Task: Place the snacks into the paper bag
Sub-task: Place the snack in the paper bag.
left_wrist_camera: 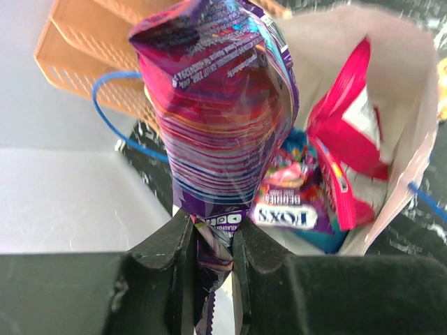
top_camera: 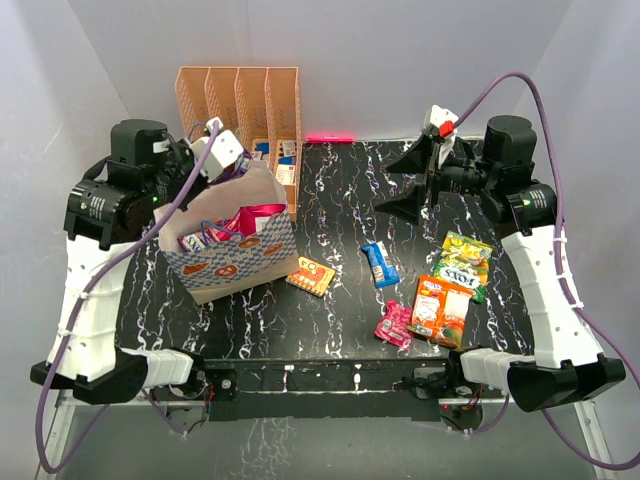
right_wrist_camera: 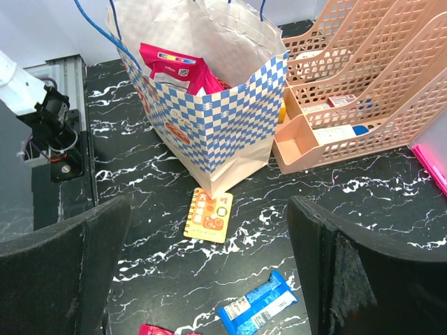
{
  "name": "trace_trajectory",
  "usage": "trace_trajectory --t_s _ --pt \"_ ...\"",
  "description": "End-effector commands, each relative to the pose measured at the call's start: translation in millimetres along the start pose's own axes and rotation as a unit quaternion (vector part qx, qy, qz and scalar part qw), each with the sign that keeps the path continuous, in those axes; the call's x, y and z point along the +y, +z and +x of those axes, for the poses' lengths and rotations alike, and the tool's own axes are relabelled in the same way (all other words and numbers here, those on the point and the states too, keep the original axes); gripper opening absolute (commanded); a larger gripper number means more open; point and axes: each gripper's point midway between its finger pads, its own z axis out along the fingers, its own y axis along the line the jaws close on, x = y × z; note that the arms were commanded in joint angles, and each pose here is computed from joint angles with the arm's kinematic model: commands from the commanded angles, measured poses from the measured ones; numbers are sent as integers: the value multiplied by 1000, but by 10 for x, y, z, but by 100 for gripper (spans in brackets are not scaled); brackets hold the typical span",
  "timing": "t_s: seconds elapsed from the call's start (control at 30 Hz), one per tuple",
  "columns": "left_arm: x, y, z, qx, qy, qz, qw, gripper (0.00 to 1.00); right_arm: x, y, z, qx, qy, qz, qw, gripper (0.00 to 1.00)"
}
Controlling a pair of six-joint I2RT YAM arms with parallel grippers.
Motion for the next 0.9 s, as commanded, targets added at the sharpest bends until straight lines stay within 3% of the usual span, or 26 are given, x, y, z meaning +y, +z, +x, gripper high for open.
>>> trace_trajectory --t_s 0.0,0.37,0.7,0.87 --pt "-15 -73 439 101 22 -11 995 0 -46 -11 -37 -4 -15 8 1000 98" --pt "-208 110 1062 230 26 7 973 0 -49 -12 -4 -2 -13 11 1000 98" --pt "-385 460 1272 256 23 40 965 5 -51 -31 16 2 -15 18 1000 98" --pt "-460 571 1351 269 21 57 961 16 -55 -39 26 3 -17 22 1000 99"
